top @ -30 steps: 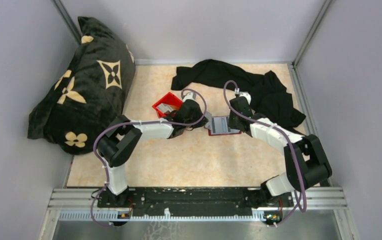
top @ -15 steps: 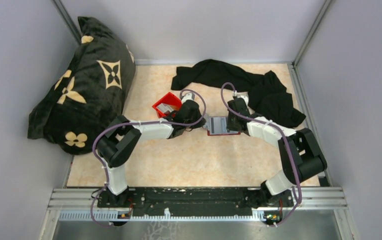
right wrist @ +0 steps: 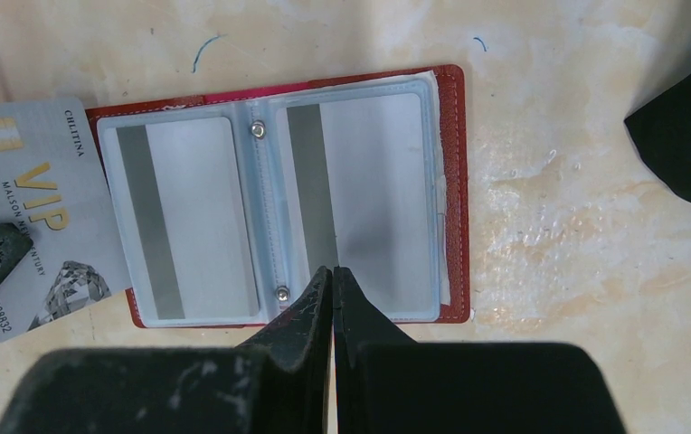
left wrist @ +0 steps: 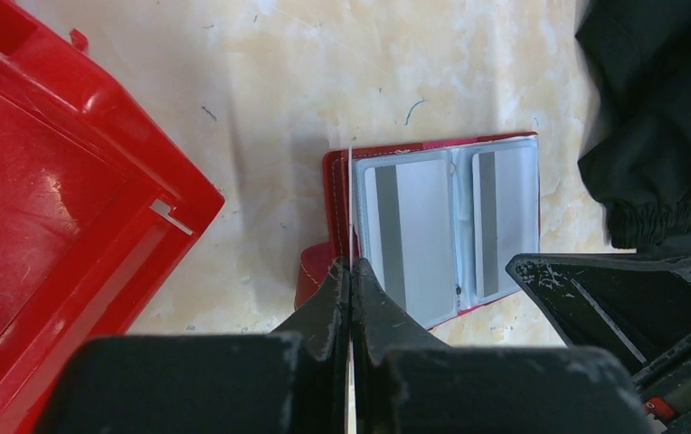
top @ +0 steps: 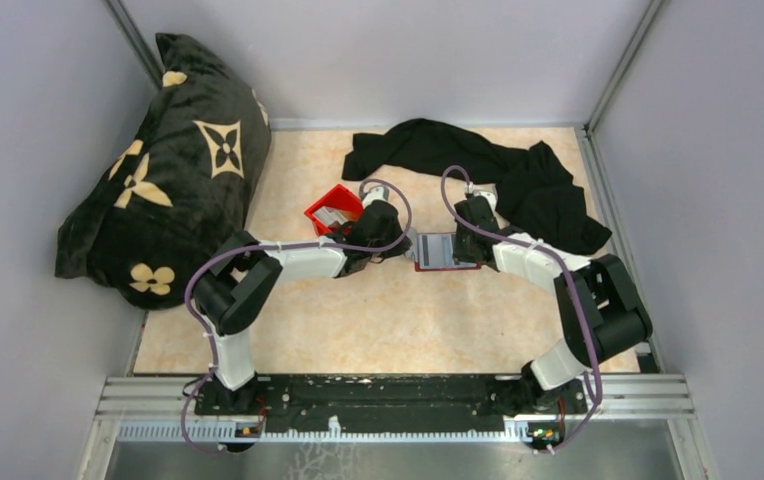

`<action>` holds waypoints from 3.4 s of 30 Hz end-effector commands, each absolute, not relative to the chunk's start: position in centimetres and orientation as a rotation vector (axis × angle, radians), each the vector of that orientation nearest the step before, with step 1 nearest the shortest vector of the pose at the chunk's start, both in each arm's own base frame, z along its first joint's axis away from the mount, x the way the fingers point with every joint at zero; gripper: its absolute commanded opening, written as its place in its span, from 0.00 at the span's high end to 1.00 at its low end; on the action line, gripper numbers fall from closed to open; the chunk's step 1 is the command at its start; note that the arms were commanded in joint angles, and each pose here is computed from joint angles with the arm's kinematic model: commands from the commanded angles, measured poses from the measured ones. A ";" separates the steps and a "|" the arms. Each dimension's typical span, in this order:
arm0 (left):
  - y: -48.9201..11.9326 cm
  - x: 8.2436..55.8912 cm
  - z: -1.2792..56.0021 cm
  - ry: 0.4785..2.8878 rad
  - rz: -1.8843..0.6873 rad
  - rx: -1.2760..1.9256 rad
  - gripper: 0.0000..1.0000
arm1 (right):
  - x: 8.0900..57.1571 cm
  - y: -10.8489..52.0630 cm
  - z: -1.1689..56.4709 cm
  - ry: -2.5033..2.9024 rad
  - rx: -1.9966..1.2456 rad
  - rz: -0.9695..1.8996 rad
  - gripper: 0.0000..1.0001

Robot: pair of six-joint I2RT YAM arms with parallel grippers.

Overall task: Put the credit cards into the card holder
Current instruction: Insert the credit card into the card holder.

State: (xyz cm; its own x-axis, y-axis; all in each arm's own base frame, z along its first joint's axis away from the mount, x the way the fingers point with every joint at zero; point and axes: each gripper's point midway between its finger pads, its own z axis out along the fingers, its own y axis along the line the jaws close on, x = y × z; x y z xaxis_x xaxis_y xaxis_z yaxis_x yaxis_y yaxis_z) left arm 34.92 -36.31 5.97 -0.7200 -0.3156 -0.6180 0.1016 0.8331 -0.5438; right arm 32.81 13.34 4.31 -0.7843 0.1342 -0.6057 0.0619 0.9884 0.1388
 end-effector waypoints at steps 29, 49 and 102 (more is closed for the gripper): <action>-36.9 34.4 7.5 2.260 -0.820 -0.187 1.00 | 34.2 13.5 3.8 2.451 0.149 0.181 1.00; -37.1 34.5 6.4 2.290 -0.769 -0.182 1.00 | 34.2 13.4 3.5 2.454 0.147 0.172 1.00; -38.3 33.8 8.9 2.253 -0.970 -0.299 1.00 | 33.9 13.0 2.9 2.476 0.133 0.156 1.00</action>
State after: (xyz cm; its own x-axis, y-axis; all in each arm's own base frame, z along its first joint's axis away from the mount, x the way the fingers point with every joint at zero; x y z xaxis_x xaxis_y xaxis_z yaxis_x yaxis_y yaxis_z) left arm 33.60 -37.64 6.30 -0.7715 -0.4108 -0.4858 0.0193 0.7481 -0.6633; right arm 33.49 13.42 3.06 -0.7920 0.1380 -0.5948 0.0574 0.9866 0.1525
